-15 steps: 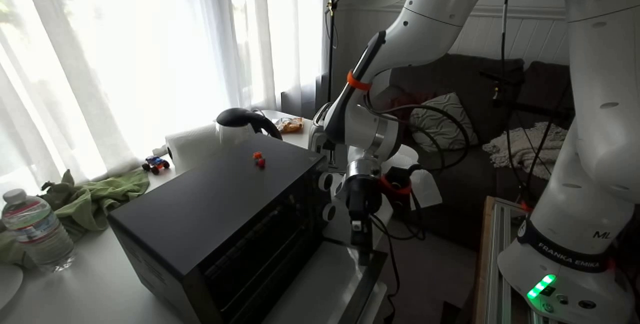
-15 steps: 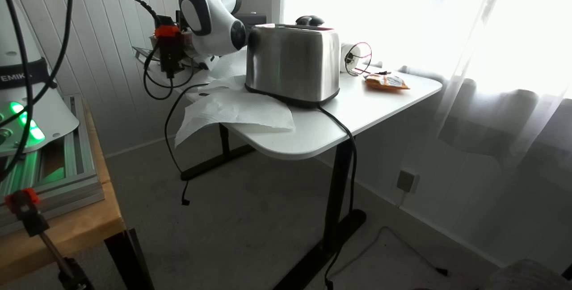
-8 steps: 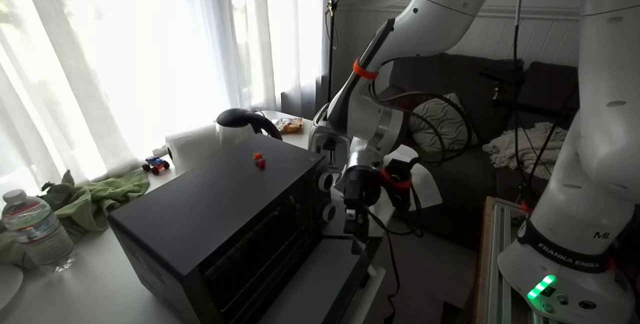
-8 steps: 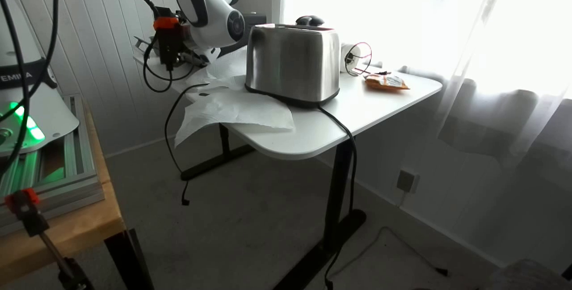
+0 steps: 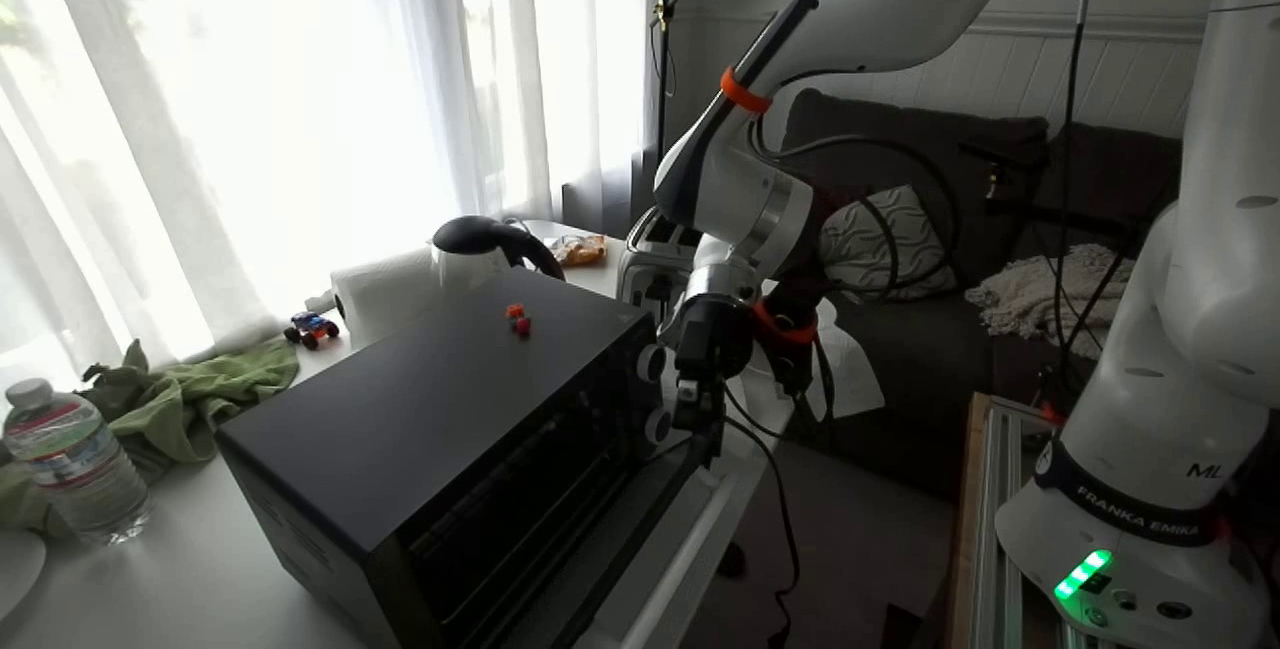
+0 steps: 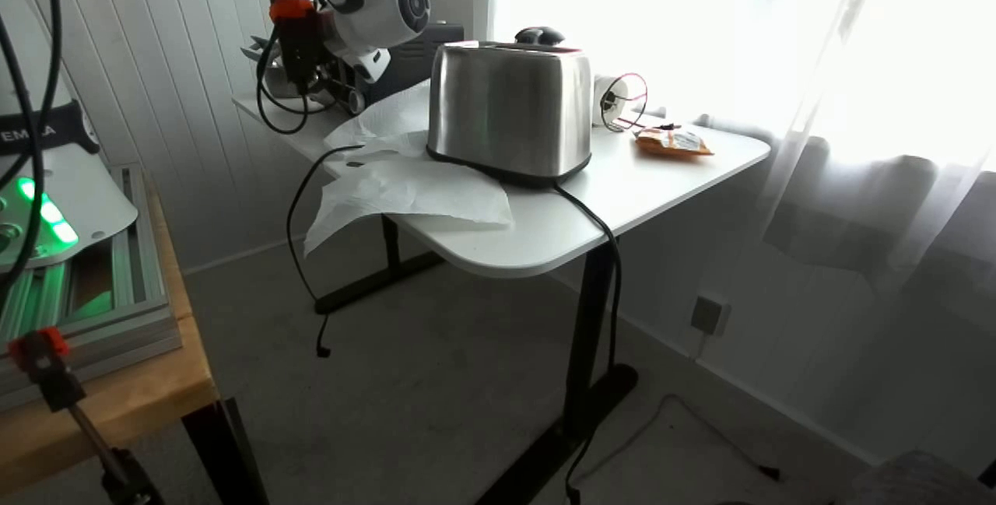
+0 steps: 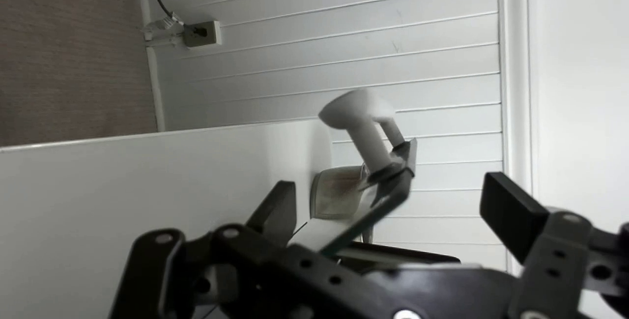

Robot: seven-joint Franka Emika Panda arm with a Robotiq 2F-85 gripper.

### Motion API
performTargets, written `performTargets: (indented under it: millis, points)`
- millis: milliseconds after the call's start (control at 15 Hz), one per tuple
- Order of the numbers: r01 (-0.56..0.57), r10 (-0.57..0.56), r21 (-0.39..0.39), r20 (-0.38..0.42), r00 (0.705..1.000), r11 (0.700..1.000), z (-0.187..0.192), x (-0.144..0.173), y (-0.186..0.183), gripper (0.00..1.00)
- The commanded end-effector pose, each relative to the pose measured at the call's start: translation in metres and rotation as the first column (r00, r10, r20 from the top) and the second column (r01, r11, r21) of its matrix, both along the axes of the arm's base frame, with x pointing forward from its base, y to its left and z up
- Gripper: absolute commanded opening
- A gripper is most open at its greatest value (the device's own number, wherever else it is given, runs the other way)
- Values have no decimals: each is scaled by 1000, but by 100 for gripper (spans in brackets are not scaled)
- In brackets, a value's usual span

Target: Close the toaster oven door

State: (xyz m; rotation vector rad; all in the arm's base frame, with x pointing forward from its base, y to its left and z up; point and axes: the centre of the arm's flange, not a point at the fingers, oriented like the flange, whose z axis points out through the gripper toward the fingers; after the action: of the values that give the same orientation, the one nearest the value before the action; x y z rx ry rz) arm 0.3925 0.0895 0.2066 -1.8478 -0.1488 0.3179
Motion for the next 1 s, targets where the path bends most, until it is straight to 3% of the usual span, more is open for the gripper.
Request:
performTargets:
  millis: [0,333,933]
  points:
    - [36,-36,-18,21,999,999,32,-7,10,100]
    - [60,-58,-12,77,995,998,52,-11,9,100]
    - [142,-143,15,57,988,990,70,-22,10,100]
